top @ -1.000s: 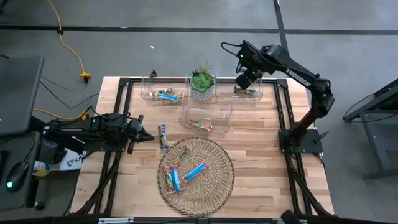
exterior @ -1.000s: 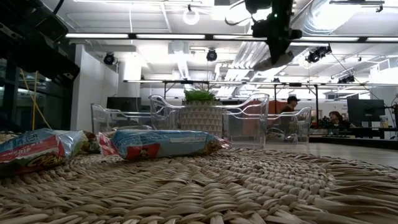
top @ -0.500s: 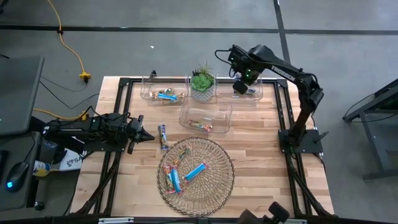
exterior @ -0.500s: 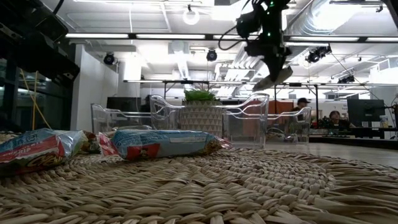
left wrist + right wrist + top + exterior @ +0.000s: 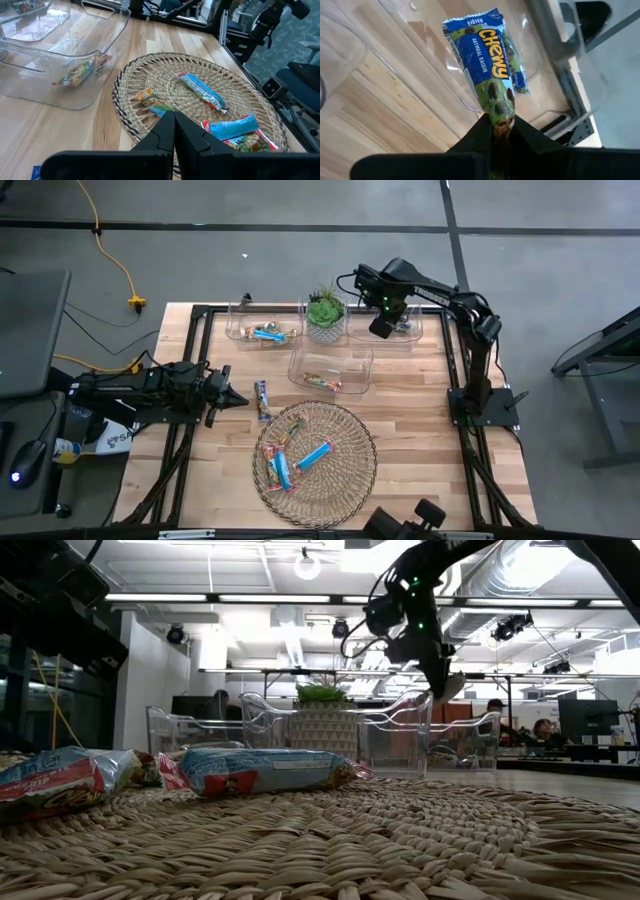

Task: Pick and place Granola Bars by type
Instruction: Put the blue granola bar into the top right transparent bin

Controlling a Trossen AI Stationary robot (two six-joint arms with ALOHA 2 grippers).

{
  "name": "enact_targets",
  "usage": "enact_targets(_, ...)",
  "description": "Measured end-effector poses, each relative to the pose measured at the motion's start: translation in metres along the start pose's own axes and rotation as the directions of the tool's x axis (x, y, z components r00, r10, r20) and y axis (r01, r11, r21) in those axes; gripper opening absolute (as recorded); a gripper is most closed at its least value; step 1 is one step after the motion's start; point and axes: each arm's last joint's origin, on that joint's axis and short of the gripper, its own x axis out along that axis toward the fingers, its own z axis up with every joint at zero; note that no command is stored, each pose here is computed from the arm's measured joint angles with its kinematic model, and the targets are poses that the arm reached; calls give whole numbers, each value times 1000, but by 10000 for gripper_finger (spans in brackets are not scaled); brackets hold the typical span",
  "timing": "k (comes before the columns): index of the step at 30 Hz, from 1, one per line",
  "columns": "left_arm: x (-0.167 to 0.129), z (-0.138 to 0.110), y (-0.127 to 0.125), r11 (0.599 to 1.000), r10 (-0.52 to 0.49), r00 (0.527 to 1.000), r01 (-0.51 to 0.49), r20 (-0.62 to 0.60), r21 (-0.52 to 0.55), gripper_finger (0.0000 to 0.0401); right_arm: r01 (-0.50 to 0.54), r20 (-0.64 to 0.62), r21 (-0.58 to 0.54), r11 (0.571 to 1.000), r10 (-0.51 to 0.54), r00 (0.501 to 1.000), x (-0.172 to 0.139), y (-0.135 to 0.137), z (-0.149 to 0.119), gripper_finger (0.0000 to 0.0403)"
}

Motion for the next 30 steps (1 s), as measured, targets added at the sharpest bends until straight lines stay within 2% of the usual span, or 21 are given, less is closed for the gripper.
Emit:
enact_targets(12,0,0,0,1000,1,1000,-1,0,0,1,-116,-26,-105,988,114,993,18,7,13,32)
enact_targets(20,0,0,0,1000,4,1000,-4,1,0,1,-142,9,-91,986,144,990,20,6,17,32)
enact_targets(30,0,0,0,1000,4,1000,-4,1,0,1,-84,-13,-94,992,83,996,20,4,16,32)
